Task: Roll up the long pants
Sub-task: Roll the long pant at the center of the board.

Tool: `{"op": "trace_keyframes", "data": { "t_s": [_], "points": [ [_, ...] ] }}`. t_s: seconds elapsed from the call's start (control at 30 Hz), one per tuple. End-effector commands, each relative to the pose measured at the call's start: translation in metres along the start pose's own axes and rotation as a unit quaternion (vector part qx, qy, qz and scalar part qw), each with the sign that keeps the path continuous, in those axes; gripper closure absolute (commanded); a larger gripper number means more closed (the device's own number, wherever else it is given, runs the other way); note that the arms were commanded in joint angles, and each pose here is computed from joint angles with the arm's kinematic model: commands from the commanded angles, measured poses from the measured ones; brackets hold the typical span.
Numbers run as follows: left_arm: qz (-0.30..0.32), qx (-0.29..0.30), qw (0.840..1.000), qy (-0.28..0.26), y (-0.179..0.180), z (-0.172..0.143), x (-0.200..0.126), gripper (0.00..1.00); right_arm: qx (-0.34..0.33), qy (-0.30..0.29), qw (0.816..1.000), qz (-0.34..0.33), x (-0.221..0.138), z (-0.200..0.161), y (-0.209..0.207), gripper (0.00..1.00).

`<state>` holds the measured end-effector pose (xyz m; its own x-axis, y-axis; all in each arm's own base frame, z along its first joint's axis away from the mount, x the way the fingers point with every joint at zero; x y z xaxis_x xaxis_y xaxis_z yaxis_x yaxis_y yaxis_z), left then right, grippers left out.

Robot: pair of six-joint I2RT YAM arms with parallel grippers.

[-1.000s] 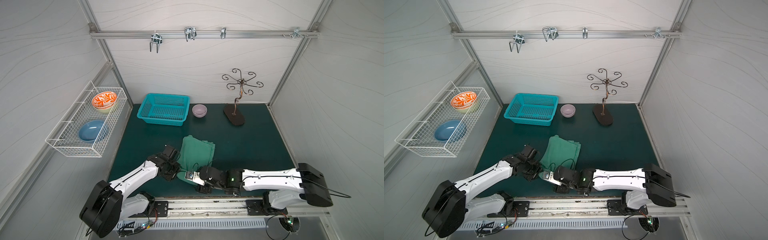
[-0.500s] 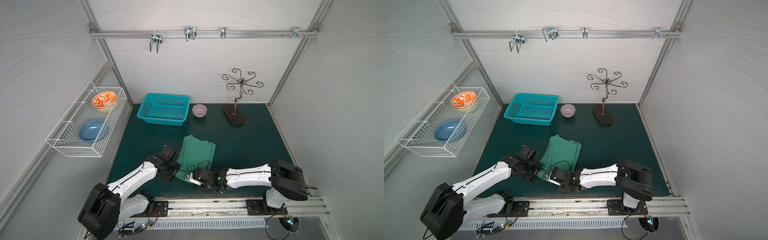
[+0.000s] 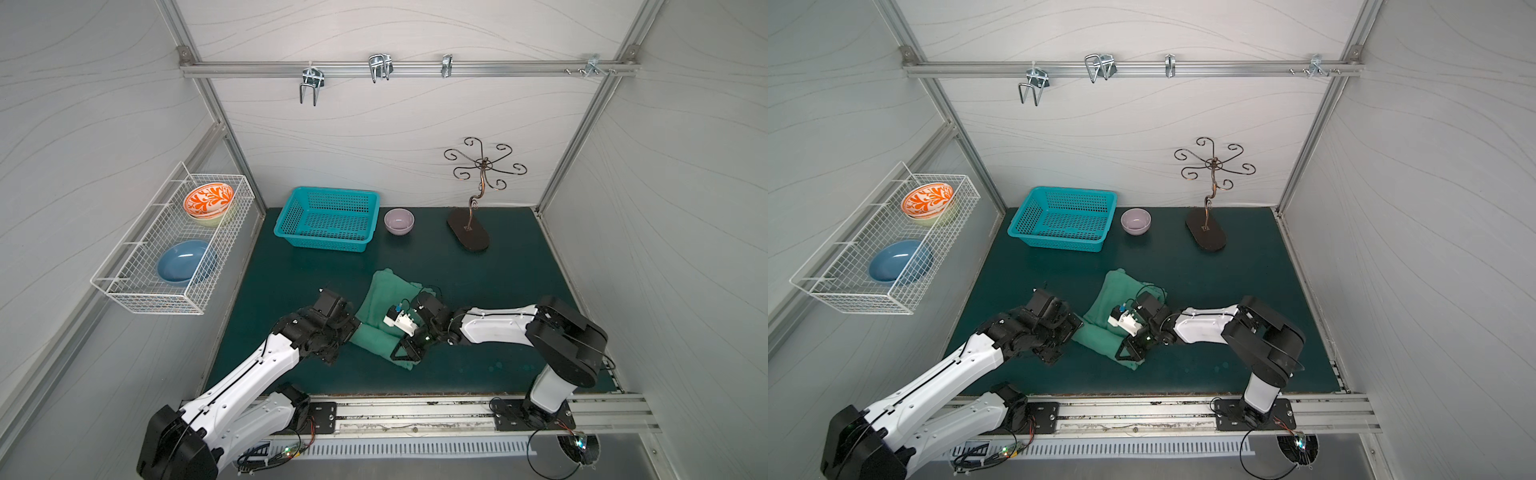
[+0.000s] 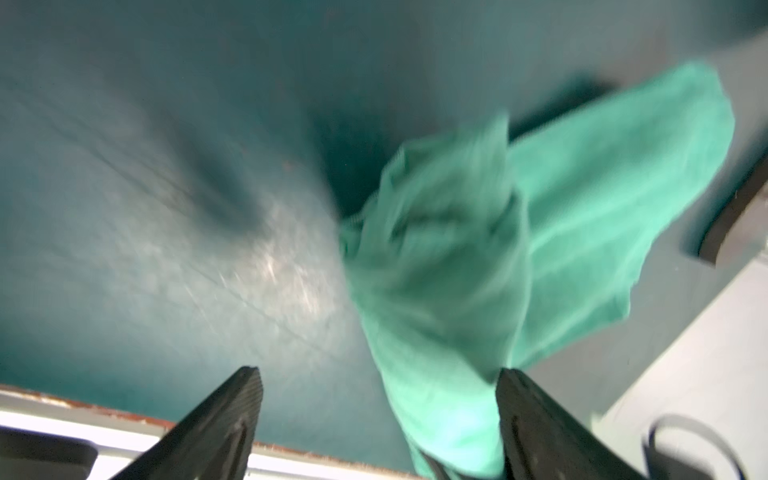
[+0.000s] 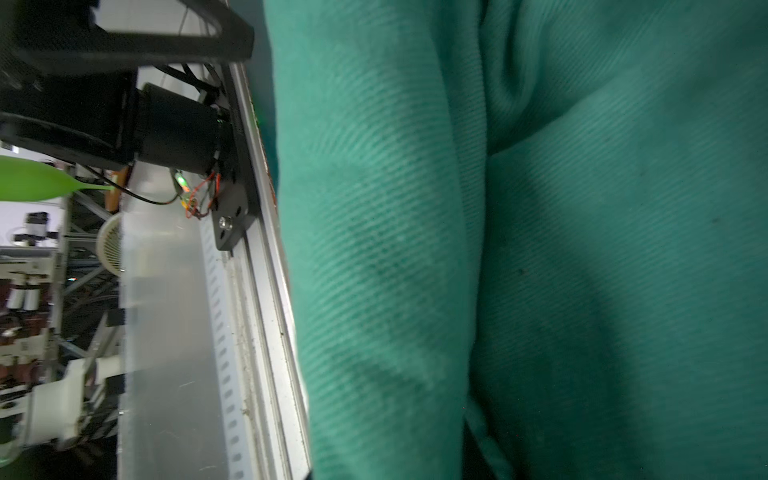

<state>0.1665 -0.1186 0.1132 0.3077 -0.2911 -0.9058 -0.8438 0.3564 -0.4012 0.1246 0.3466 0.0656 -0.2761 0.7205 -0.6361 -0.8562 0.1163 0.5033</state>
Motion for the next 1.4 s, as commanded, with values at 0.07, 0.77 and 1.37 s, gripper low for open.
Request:
{"op": "trace_keyframes", "data": {
  "t_s": [0.07, 0.77, 1.37],
  "points": [
    [-0.023, -0.019, 0.999, 0.029, -0.008, -0.011, 0.011, 0.07, 0.096, 0.068, 0.992, 0.049, 0.007, -0.038, 0.005, 0.91],
    [0.086, -0.048, 0.995, 0.022, 0.025, -0.002, 0.065, 0.14, -0.086, 0.031, 0.953, -0.289, -0.081, 0.012, -0.012, 0.22],
    [0.085, -0.048, 0.995, 0.02, 0.027, -0.001, 0.062, 0.14, -0.305, 0.154, 0.865, -0.367, -0.004, -0.011, 0.001, 0.25]
  ]
}}
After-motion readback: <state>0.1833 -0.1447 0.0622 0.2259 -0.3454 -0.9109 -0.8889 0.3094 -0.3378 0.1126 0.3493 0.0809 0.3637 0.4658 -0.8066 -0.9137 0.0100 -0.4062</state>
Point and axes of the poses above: each gripper's point midway between its finger pads, its own x axis out along the fingers, its own y axis along the line the jaws close on, z = x × y, the point moved 3 cm from there along -x, back along the fingers, and after that the axes turned 15 degrees about -x, right-handed, at the moved point
